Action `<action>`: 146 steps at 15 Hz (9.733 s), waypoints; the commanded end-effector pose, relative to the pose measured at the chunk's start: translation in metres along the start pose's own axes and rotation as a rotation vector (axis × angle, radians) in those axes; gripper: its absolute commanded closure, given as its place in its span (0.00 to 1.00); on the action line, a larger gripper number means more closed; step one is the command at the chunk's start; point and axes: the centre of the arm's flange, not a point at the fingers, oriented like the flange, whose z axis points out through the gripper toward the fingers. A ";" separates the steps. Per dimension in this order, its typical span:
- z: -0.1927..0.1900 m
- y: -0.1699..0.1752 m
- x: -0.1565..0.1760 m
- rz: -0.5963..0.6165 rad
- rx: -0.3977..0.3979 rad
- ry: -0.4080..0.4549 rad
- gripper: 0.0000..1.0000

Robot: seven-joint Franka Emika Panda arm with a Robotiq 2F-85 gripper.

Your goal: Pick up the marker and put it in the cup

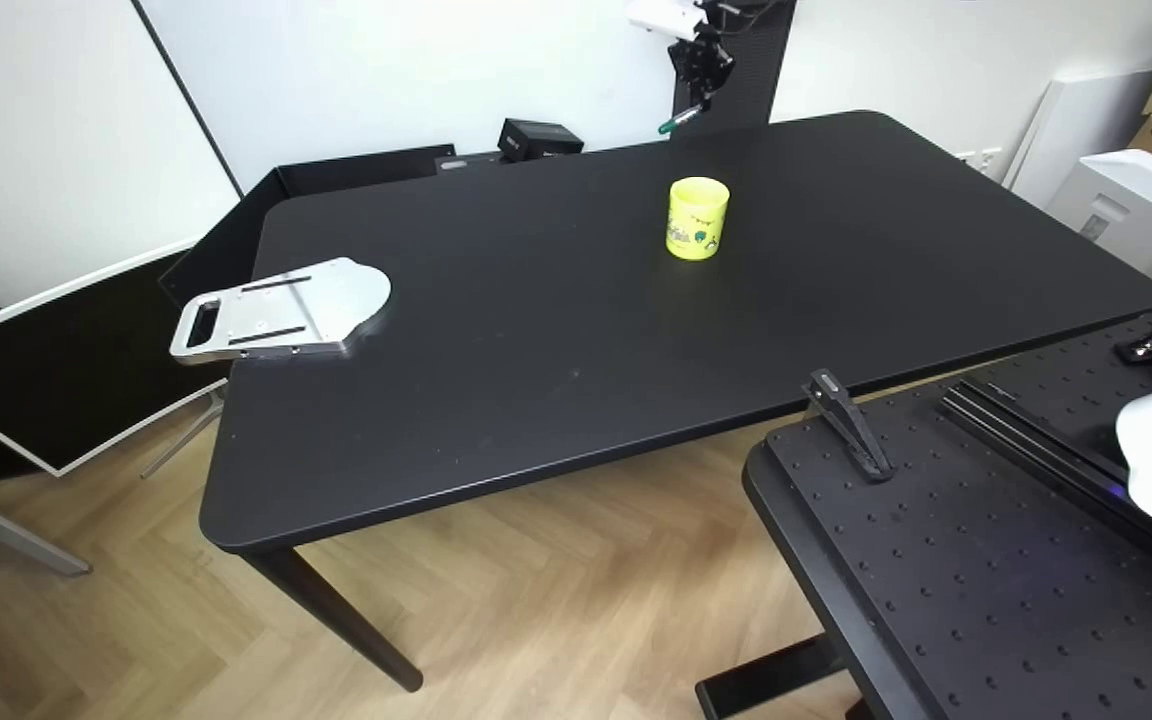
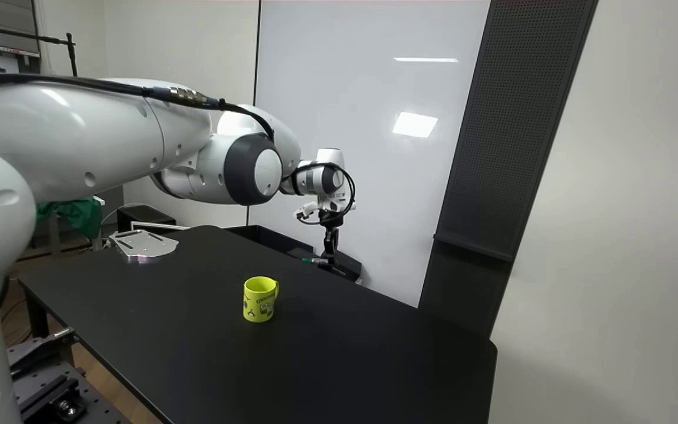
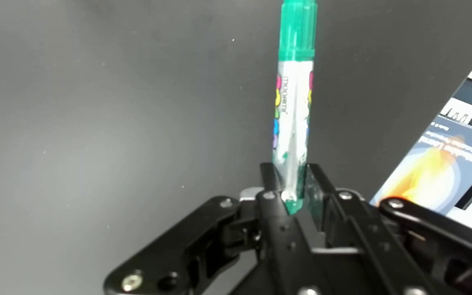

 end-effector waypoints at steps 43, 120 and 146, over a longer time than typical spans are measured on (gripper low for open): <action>-0.094 -0.016 -0.113 -0.588 -0.110 0.429 0.95; -0.086 0.115 -0.029 -1.031 -0.029 0.366 0.95; -0.066 0.109 -0.159 -1.286 0.063 0.285 0.95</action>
